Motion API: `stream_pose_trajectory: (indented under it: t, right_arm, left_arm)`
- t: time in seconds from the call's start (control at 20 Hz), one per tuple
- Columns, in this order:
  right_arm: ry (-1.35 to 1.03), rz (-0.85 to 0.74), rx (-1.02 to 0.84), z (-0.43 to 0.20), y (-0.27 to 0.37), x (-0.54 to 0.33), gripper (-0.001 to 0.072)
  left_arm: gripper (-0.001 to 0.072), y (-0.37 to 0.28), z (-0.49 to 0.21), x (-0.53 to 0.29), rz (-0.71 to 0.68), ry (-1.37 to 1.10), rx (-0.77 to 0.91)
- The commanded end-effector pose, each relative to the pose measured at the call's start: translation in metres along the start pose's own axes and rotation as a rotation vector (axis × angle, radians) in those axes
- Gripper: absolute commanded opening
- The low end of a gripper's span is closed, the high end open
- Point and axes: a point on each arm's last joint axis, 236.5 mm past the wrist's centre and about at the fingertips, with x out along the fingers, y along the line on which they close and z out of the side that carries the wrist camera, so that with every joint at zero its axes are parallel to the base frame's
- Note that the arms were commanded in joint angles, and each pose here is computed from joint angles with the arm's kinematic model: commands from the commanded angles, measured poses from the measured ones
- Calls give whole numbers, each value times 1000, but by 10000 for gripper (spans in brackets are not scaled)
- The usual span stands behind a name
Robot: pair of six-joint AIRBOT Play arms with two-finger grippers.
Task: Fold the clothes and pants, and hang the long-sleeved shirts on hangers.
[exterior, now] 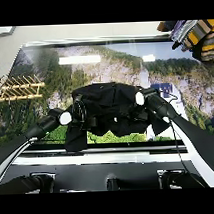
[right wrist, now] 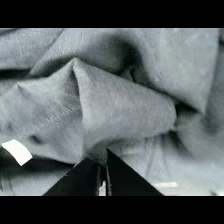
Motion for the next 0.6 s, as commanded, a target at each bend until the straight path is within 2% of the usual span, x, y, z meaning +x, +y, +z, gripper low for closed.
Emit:
stream_pose_trajectory:
  t: [0.0,0.3,0.55]
  right_arm:
    - [2,-62,-71,-7,-15,-33,29]
    - [-139,-11,-155,-5,-4,-171,28]
    - [-253,49,-177,-18,-3,-264,29]
  left_arm:
    - [17,-12,11,-14,-18,-18,22]
    - [17,-63,63,-116,-16,-96,166]
    - [18,-92,66,-215,-30,-126,225]
